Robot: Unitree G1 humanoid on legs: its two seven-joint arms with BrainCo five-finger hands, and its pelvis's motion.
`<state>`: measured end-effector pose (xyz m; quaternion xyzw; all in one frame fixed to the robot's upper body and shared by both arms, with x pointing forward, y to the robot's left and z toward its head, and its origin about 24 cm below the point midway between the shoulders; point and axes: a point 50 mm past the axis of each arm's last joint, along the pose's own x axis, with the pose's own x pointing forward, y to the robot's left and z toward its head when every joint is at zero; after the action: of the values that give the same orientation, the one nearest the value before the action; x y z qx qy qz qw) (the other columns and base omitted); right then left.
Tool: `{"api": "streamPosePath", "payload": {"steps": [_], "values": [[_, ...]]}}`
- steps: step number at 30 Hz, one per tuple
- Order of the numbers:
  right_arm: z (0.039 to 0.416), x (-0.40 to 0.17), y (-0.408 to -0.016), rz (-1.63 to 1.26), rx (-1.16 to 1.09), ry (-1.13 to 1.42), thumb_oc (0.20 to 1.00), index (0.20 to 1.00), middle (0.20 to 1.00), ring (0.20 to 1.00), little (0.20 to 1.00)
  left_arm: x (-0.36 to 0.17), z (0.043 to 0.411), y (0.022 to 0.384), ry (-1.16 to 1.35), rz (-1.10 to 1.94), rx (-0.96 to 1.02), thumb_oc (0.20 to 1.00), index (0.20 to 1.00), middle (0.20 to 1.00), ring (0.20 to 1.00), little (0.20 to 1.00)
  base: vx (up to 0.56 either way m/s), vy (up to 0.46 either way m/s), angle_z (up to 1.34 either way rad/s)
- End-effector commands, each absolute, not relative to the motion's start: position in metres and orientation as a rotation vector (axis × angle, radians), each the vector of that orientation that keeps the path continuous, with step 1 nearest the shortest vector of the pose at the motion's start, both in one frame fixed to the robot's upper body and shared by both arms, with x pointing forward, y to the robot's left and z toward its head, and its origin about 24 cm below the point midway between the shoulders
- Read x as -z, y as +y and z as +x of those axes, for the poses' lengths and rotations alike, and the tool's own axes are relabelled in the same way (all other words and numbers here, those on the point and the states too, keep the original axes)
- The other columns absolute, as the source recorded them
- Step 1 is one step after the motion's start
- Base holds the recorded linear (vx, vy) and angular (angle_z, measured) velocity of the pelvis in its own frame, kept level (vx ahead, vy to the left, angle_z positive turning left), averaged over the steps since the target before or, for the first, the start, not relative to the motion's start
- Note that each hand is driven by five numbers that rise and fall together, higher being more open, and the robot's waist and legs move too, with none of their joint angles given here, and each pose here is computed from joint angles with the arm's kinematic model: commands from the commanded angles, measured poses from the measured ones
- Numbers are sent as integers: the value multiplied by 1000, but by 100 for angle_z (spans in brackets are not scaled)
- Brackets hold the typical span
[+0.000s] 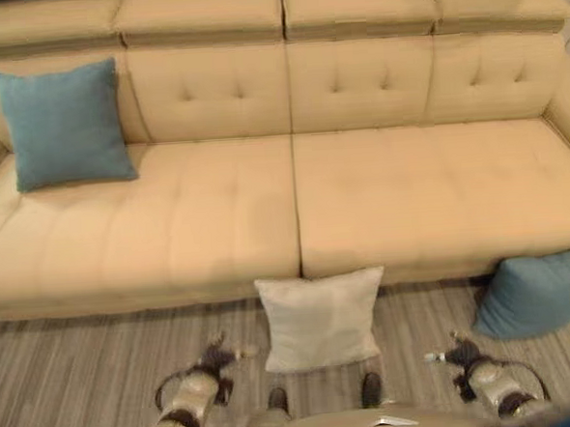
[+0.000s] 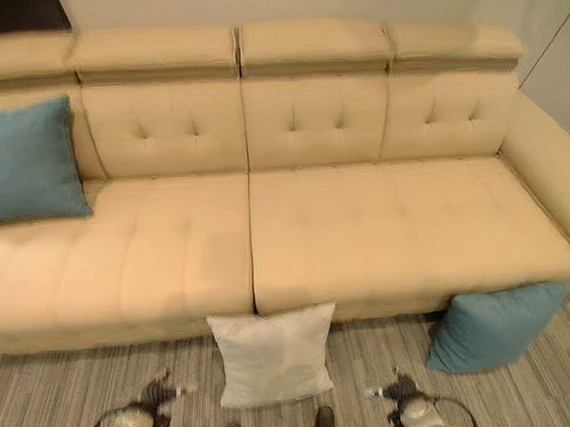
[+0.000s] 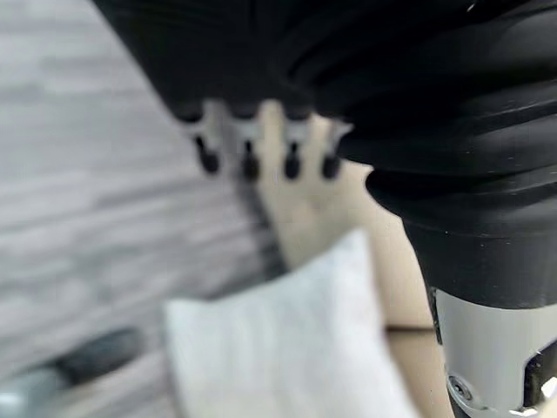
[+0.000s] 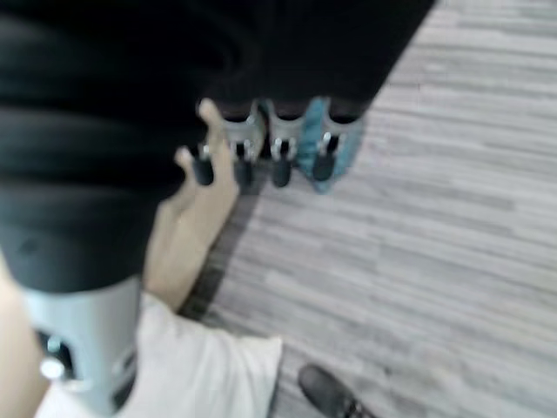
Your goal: Pick up all the scattered cushions and arrange them neatly on the sofa.
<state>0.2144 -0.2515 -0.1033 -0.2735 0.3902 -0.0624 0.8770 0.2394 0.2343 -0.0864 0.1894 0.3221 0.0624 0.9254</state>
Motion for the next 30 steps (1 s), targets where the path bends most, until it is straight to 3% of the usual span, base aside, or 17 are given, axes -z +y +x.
{"api": "streamPosePath", "payload": {"steps": [1, 4, 11, 23, 30], "values": [[242, 79, -253, -550, 207, 655, 1000, 1000, 1000, 1000, 1000, 67, 258, 240, 538, 323, -258, 1000, 1000, 1000, 1000, 1000, -348, -20, 24], [296, 29, -241, -504, 270, 411, 1000, 1000, 1000, 1000, 1000, 29, 296, 237, 370, 282, -319, 1000, 1000, 1000, 1000, 1000, -194, -43, 35], [351, -51, -230, -417, 367, 105, 1000, 1000, 1000, 1000, 1000, -27, 341, 236, 187, 254, -379, 1000, 1000, 1000, 1000, 1000, -27, -51, 13], [389, -141, -226, -318, 430, -151, 1000, 1000, 1000, 1000, 1000, -149, 393, 238, -144, 205, -367, 1000, 1000, 1000, 1000, 1000, 9, 13, 4], [397, -174, -227, -261, 415, -231, 1000, 1000, 1000, 1000, 1000, -189, 404, 231, -233, 201, -325, 1000, 1000, 1000, 1000, 1000, 49, 46, 4]]}}
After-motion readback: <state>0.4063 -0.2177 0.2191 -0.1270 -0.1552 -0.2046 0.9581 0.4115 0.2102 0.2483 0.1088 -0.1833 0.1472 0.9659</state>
